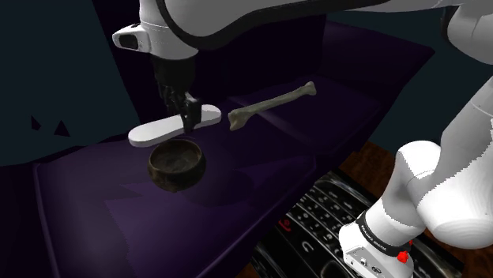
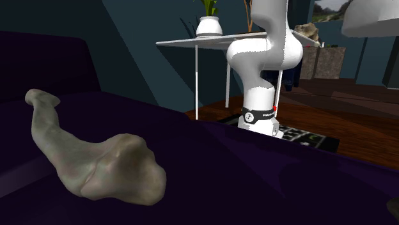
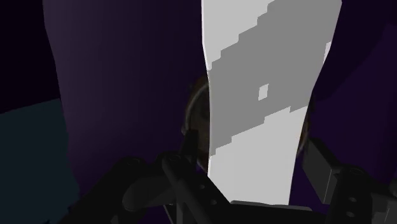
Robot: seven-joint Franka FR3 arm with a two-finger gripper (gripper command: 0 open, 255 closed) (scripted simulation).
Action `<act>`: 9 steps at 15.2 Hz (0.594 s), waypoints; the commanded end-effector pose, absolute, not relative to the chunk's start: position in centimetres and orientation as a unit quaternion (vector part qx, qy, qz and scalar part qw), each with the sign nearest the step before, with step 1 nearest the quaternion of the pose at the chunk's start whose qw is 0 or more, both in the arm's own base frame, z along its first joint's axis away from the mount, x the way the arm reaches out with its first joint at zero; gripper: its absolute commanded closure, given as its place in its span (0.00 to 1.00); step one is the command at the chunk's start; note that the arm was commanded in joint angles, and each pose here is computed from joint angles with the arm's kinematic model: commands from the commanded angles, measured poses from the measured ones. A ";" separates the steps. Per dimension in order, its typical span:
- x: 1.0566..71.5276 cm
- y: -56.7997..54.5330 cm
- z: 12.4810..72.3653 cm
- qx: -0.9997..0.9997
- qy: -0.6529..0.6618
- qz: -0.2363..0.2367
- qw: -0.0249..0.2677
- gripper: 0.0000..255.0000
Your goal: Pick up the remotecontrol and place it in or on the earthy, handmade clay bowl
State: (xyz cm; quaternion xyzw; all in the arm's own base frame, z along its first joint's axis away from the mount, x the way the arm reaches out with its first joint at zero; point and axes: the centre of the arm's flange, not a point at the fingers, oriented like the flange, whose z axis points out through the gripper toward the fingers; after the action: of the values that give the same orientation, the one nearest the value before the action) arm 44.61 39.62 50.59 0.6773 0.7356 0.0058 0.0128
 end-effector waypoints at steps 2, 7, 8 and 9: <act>44.0 41.3 49.6 0.678 0.735 0.006 0.013 1.00; 44.0 41.3 46.9 0.678 0.735 0.006 0.013 1.00; 44.0 41.3 46.4 0.678 0.735 0.006 0.013 1.00; 44.0 41.3 45.9 0.678 0.735 0.006 0.013 1.00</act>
State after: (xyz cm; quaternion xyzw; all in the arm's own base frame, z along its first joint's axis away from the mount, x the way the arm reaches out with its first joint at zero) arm 43.97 41.27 46.42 0.6777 0.7352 0.0054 0.0126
